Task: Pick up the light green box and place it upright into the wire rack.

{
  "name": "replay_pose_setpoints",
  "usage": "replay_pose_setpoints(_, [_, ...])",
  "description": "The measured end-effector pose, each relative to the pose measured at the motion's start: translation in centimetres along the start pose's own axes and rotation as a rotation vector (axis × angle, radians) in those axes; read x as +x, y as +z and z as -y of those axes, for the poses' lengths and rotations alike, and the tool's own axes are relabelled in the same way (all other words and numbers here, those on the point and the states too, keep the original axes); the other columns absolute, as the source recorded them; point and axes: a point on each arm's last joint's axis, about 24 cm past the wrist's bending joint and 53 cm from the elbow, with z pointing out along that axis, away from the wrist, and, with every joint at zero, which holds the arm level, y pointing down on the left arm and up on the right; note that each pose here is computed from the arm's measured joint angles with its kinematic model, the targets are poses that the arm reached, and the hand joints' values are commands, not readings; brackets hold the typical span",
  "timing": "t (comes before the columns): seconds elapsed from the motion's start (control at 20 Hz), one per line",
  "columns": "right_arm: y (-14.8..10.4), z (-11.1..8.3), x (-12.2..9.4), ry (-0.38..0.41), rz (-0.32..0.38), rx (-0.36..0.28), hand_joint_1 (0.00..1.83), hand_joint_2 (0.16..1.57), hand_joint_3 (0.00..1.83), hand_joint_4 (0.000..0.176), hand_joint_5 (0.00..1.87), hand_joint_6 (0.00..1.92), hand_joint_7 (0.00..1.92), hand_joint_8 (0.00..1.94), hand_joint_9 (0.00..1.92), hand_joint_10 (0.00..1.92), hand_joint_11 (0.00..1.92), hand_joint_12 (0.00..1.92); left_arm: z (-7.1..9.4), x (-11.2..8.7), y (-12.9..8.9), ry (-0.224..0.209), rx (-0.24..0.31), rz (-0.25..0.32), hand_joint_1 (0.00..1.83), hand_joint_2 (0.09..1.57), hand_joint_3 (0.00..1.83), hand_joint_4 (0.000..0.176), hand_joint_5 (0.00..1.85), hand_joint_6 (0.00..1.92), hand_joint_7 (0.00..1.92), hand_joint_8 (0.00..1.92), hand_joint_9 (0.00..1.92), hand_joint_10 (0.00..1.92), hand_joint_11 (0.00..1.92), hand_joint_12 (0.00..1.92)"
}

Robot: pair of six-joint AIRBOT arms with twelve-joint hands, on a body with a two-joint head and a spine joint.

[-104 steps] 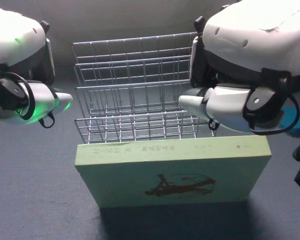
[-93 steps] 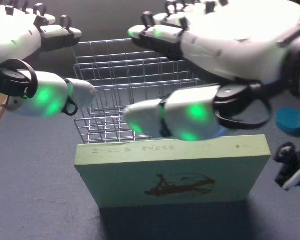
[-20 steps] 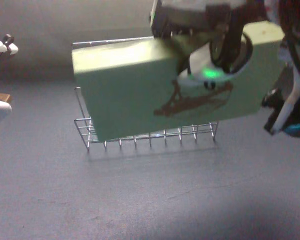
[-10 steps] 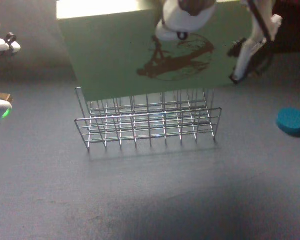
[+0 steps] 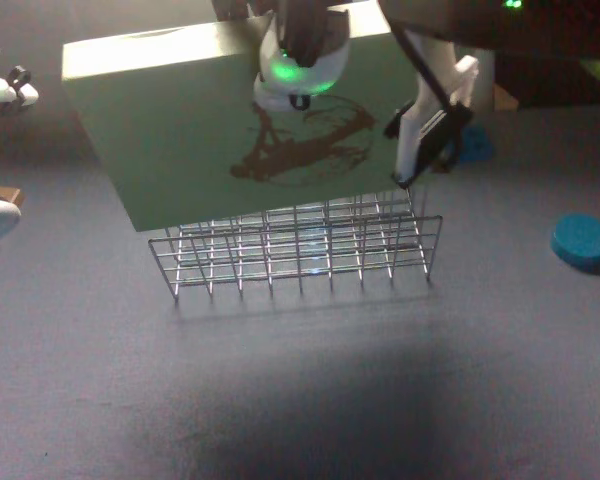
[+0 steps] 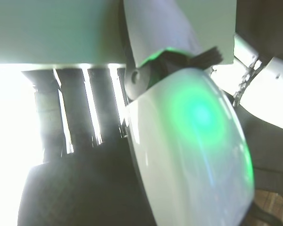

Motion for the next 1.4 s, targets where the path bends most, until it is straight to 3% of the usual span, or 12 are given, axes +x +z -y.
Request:
replay_pose_setpoints(0.25, [0.6,-0.3,1.0,0.023,-0.018,0.002,1.2,1.17,0.0,0.0,0.83,1.12,0.93,1.21,0.79,1.19,0.65,1.58,0.5,-0.5,0.0,-0.005,0.013,0.013,0.02,1.27,0.0,0.113,0.18,0.0,0.11,0.0,0.1,0.0,0.0,0.31])
replay_pose_setpoints(0.7, [2.1,1.5,2.5,0.061,-0.037,0.057,1.2,1.17,0.0,0.0,0.83,1.12,0.93,1.2,0.79,1.19,0.64,1.57,0.7,-0.5,0.0,-0.009,0.018,0.013,0.02,1.27,0.0,0.113,0.15,0.0,0.09,0.0,0.07,0.0,0.0,0.21])
replay_pose_setpoints(1.1, [3.6,3.4,3.9,0.034,-0.023,0.086,1.2,1.17,0.0,0.0,0.82,1.13,0.94,1.19,0.77,1.18,0.63,1.55,0.6,-0.3,0.0,-0.013,0.015,0.004,0.0,1.28,0.0,0.114,0.14,0.0,0.08,0.0,0.07,0.0,0.0,0.21])
replay_pose_setpoints(1.4, [4.5,4.6,6.1,0.025,-0.052,0.105,1.2,1.17,0.0,0.0,0.81,1.14,0.94,1.19,0.77,1.18,0.64,1.55,0.7,-0.2,-0.1,-0.013,0.018,0.002,0.0,1.28,0.0,0.113,0.14,0.0,0.07,0.0,0.05,0.0,0.0,0.2])
